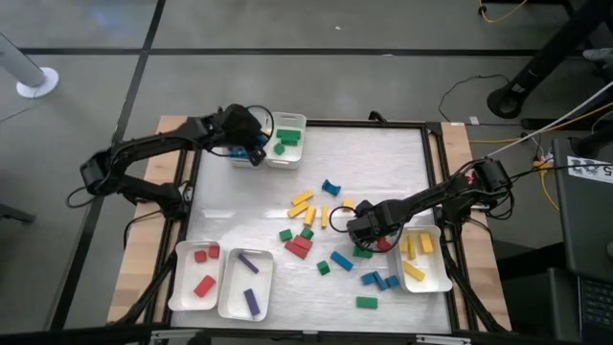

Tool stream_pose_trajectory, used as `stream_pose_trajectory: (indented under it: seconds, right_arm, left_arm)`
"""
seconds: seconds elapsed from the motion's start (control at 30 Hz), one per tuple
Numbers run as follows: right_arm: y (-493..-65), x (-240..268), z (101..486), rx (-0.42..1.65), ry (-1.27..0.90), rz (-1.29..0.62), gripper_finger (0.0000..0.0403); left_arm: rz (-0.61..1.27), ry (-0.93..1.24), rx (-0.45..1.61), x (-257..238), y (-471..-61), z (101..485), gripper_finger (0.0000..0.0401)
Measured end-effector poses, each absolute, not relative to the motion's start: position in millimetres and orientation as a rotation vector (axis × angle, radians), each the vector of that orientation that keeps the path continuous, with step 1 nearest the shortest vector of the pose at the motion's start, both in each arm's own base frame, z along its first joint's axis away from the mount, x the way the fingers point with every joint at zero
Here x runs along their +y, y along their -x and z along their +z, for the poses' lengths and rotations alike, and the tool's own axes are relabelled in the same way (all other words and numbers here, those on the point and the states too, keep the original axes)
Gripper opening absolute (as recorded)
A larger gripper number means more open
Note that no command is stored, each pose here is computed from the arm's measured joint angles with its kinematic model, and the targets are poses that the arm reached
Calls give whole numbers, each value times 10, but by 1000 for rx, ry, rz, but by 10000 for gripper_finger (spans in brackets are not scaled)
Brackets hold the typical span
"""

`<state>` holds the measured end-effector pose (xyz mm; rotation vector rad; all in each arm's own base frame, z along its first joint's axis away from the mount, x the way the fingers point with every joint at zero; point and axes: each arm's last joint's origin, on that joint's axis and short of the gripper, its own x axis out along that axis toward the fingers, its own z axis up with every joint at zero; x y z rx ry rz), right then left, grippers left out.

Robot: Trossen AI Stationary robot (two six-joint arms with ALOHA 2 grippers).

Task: Sort blocks
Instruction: Put the blue block into the top left white bin, then put the red block into the bottom left white bin

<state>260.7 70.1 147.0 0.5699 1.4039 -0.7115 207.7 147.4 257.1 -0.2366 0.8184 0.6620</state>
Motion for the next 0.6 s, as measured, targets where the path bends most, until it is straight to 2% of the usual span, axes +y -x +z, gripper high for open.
stream_pose_trajectory:
  seconds: [0.23,0.47,0.6]
  right_arm:
    - [-2612,703,1471,1402,-567,-703,132]
    - [-2626,707,1471,1390,-573,-695,146]
    - [-2629,708,1471,1388,-575,-693,145]
  left_arm:
    - [786,270,825,1659,-1923,2558,117]
    - [816,287,852,1711,-1833,2443,194]
    - [821,312,860,1698,-1829,2437,217]
